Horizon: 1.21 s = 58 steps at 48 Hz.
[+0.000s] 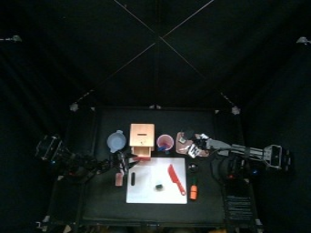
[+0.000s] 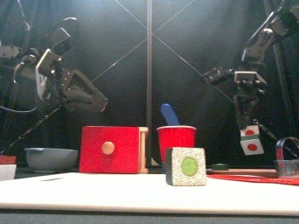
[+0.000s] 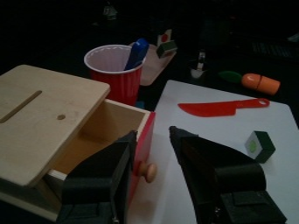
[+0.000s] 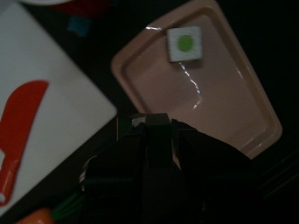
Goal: Place sushi on board then cut the sushi with the knife then place the pieces on the plate
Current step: Place the 4 sushi pieces on the plate
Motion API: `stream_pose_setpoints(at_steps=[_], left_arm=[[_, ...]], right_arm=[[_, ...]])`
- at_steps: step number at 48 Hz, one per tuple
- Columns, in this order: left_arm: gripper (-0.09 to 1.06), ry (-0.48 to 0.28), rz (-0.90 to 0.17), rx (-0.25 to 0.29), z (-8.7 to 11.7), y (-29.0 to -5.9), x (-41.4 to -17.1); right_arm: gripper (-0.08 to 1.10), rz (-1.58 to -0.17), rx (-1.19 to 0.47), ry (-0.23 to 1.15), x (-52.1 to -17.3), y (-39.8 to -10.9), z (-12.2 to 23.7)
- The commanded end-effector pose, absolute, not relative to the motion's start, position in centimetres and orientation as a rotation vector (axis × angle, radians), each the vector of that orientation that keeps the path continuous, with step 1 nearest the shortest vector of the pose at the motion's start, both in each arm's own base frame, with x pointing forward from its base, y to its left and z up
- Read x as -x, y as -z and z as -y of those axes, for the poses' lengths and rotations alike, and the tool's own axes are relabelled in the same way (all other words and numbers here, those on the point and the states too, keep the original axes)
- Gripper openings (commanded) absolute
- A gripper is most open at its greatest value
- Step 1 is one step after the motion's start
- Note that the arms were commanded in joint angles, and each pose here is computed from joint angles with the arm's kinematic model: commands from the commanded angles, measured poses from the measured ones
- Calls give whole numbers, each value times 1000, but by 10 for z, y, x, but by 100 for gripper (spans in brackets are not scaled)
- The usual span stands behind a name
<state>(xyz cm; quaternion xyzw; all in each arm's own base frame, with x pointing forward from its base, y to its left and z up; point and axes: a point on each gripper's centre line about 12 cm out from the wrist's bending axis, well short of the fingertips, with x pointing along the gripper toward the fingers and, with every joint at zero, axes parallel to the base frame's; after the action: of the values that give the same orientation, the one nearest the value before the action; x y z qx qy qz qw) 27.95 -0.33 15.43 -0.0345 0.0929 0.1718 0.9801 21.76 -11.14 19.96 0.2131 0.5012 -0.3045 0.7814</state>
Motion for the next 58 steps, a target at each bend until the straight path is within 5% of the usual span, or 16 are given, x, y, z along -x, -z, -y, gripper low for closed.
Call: stream_pose_setpoints(at_steps=[1,24,36,46,58], left_arm=[[76,-340,-166,74,6,-160,-286],[76,-348,-180,65,3,-156,-284],[76,-343,-192,70,4,-154,-284],[76,-341,-188,69,5,-155,-285],[76,-341,-186,69,4,-156,-285]], right_arm=[[50,-971,-571,788,-196,-196,138],[50,-732,-732,867,-186,-174,159],[53,-813,-766,884,-176,-145,153],[73,-866,-745,854,-180,-135,146],[97,-863,-707,845,-187,-155,151]])
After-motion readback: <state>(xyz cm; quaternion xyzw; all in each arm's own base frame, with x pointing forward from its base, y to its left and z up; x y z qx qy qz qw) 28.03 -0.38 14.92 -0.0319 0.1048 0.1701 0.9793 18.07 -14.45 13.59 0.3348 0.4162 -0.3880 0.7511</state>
